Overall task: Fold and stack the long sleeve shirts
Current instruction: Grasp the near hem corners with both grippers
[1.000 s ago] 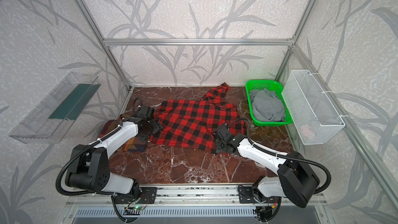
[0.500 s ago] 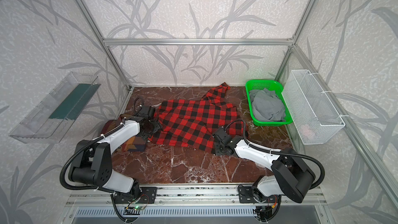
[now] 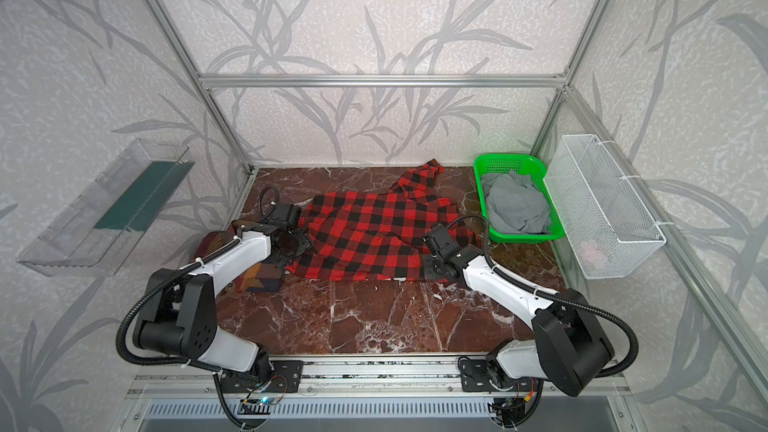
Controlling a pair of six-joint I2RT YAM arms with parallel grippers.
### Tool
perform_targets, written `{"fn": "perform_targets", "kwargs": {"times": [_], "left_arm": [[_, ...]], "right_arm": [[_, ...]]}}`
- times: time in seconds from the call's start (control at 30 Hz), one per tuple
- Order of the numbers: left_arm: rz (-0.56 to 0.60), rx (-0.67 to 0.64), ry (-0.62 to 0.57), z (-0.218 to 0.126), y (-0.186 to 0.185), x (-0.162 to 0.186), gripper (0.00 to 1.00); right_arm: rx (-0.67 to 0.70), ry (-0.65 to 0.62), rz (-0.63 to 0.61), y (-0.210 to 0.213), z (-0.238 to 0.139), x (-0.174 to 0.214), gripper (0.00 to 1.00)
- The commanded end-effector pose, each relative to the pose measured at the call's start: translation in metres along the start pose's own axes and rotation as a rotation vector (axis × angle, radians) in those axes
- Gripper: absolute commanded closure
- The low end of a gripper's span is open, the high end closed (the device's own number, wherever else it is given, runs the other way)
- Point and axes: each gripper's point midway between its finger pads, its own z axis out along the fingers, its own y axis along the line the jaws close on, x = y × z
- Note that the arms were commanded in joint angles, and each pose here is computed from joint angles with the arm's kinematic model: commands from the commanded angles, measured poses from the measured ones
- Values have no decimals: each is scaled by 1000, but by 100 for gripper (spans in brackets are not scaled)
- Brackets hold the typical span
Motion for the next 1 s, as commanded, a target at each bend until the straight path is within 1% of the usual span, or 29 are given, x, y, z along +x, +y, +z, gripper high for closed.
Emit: {"fn": "perform_targets", "kwargs": {"times": [0.0, 0.07, 0.1, 0.2, 0.23, 0.27, 0.33, 0.4, 0.47, 0.6, 0.67, 0.73, 0.83, 0.97], "left_arm": [[3, -23, -25, -1, 2, -3, 22], [4, -25, -28, -2, 3, -3, 22], [6, -29, -32, -2, 4, -3, 22], [9, -33, -46, -6, 6, -6, 22], [7, -33, -49, -6, 7, -6, 22], [6, -33, -50, -6, 8, -5, 22], [6, -29, -49, -6, 8, -4, 22], [4, -29, -45, -5, 8, -3, 23], [4, -28, -40, -4, 7, -2, 23], [4, -27, -41, -4, 7, -2, 23], [5, -21, -42, -4, 5, -2, 23], [2, -18, -36, -2, 4, -1, 23], [-3, -9, -26, 1, 1, 1, 23], [-6, -5, -29, 2, -1, -1, 23]], "right_arm": [[-70, 85, 10, 4, 8, -3, 96], [-91, 138, 31, 3, 16, 0, 96], [-87, 159, 45, -1, 21, 3, 93], [-48, 213, 94, -17, 31, 17, 80], [-54, 225, 119, -21, 36, 23, 75], [-60, 234, 140, -25, 38, 27, 72], [-76, 260, 206, -35, 44, 34, 71], [-97, 267, 243, -38, 44, 34, 70], [-95, 244, 243, -39, 36, 28, 67], [-30, 179, 250, -51, 11, 21, 59], [-1, 160, 255, -56, -1, 24, 57], [7, 170, 267, -59, -8, 33, 57], [-13, 177, 284, -58, -14, 50, 57], [-46, 157, 278, -52, -13, 61, 60]]}}
